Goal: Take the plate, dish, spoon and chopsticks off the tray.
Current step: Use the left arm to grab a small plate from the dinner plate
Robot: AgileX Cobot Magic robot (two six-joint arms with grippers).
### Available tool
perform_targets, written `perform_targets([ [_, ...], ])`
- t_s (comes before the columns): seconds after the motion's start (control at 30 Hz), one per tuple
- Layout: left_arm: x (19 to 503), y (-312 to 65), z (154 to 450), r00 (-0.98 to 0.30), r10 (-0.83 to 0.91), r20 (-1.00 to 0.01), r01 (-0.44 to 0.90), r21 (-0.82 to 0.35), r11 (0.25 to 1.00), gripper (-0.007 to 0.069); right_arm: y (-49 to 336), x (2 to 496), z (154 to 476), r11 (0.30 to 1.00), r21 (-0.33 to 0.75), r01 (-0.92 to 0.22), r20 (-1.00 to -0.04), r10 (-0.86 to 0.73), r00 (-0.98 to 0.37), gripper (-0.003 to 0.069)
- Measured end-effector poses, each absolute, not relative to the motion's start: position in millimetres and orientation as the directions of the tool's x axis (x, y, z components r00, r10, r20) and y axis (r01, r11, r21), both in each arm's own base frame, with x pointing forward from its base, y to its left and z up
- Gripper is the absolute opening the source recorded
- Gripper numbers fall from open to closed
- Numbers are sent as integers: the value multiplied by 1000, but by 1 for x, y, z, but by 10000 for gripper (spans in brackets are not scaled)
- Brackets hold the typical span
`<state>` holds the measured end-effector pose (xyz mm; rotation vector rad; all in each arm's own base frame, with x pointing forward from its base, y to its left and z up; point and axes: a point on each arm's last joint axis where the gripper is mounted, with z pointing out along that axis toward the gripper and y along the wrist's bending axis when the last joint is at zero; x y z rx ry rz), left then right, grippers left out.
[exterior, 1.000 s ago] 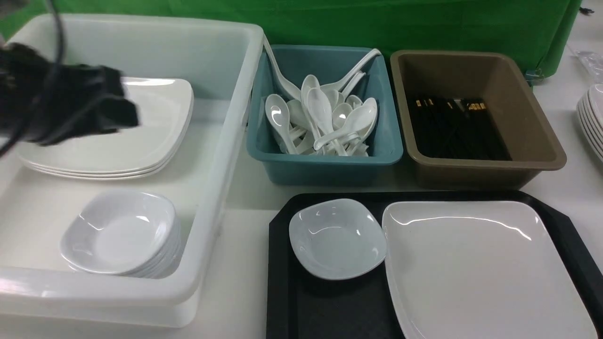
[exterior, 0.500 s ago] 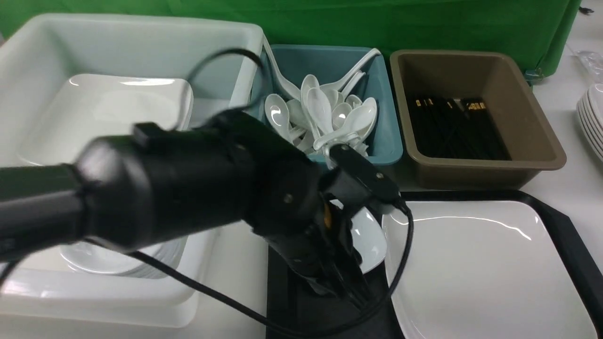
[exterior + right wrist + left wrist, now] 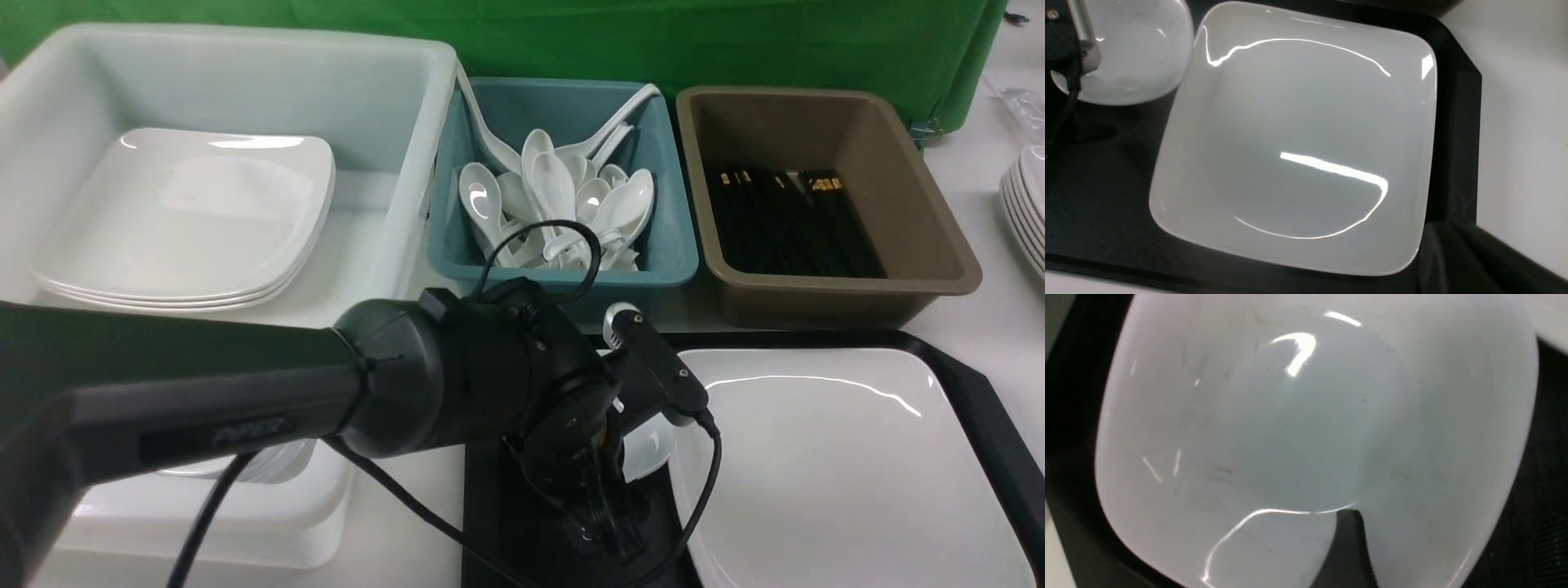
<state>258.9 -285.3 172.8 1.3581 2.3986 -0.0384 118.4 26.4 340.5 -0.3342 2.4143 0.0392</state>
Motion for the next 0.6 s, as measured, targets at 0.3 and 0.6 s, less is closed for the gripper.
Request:
perform_targets([
  [0.3,263,-286,169,-416,841,-347,840,208,501,256,27,119,341,966,-61,-250,-650,-228,-725,35],
  [0.6,263,-288,192,-412,808,-421,821,213,530,51,27,119,341,966,-61,-250,-652,-228,-723,52],
])
